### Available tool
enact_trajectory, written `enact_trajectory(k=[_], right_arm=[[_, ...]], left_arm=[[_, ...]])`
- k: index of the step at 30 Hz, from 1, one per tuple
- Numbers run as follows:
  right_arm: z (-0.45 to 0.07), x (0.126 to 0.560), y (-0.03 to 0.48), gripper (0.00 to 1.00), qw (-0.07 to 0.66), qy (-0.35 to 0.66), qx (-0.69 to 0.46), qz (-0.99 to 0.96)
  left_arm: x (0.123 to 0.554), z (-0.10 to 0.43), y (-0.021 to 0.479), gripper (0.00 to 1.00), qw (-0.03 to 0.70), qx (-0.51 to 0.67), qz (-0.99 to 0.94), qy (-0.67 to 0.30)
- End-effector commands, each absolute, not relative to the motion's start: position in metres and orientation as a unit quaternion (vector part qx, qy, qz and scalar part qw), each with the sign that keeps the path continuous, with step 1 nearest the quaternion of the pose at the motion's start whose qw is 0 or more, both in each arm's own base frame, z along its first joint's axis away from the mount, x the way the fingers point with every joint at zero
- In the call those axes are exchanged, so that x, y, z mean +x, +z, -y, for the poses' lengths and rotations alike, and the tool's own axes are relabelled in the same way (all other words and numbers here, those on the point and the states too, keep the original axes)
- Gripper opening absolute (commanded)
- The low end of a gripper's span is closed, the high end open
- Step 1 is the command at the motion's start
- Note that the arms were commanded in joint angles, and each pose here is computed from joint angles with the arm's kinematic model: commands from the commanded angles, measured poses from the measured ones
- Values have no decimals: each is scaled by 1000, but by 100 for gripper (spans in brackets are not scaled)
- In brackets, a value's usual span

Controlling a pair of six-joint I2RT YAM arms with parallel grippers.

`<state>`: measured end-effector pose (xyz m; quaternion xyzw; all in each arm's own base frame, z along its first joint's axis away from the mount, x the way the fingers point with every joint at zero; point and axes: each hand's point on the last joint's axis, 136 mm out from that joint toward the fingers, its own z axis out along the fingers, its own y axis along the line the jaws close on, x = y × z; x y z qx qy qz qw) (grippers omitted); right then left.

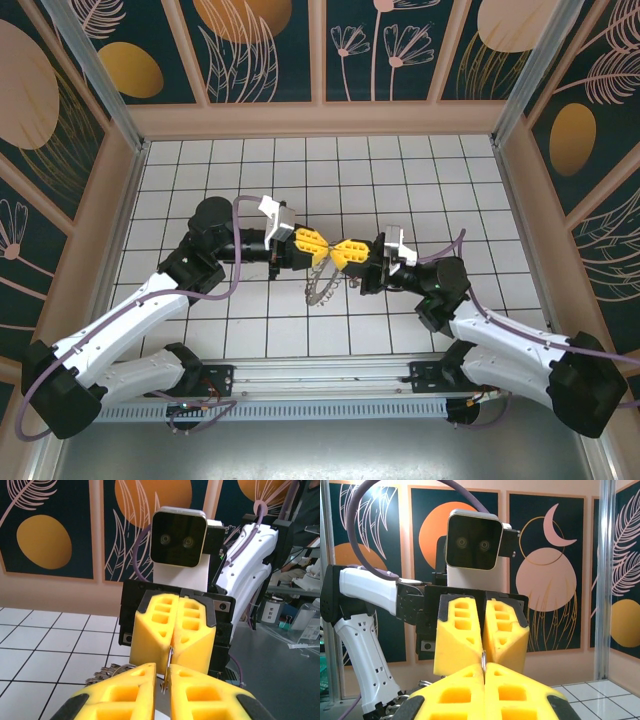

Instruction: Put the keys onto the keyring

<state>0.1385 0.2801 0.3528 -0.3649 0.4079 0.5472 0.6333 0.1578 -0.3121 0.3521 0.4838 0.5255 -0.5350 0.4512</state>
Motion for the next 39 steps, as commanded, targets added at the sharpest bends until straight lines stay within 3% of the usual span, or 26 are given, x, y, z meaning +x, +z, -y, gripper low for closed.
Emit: enact_trajectory(k=[1, 5, 8, 13, 16, 19, 25, 39], right_arm=[[-268, 126, 375, 0, 657, 563, -355, -353], [-268, 126, 375, 0, 658, 563, -354, -353], [-268, 126, 375, 0, 658, 563, -354, -353], [-272, 133, 373, 0, 655, 552, -354, -374], [-286, 146, 363, 23, 646, 516, -366, -428], [-297, 150, 353, 29, 636, 475, -391, -465], [-295, 154, 345, 19, 632, 443, -403, -492], [-296, 159, 327, 18, 604, 394, -437, -538]], left_arm=[[153, 310, 365, 15, 465, 489, -504, -539], [152, 312, 365, 10, 460, 495, -502, -540], [152, 313, 363, 0, 456, 499, -502, -539], [154, 312, 363, 0, 460, 501, -506, -531], [158, 312, 360, 0, 463, 504, -517, -515], [162, 312, 353, 0, 456, 520, -533, -487], [171, 314, 343, 0, 437, 546, -558, -447], [176, 311, 336, 0, 428, 559, -574, -418]])
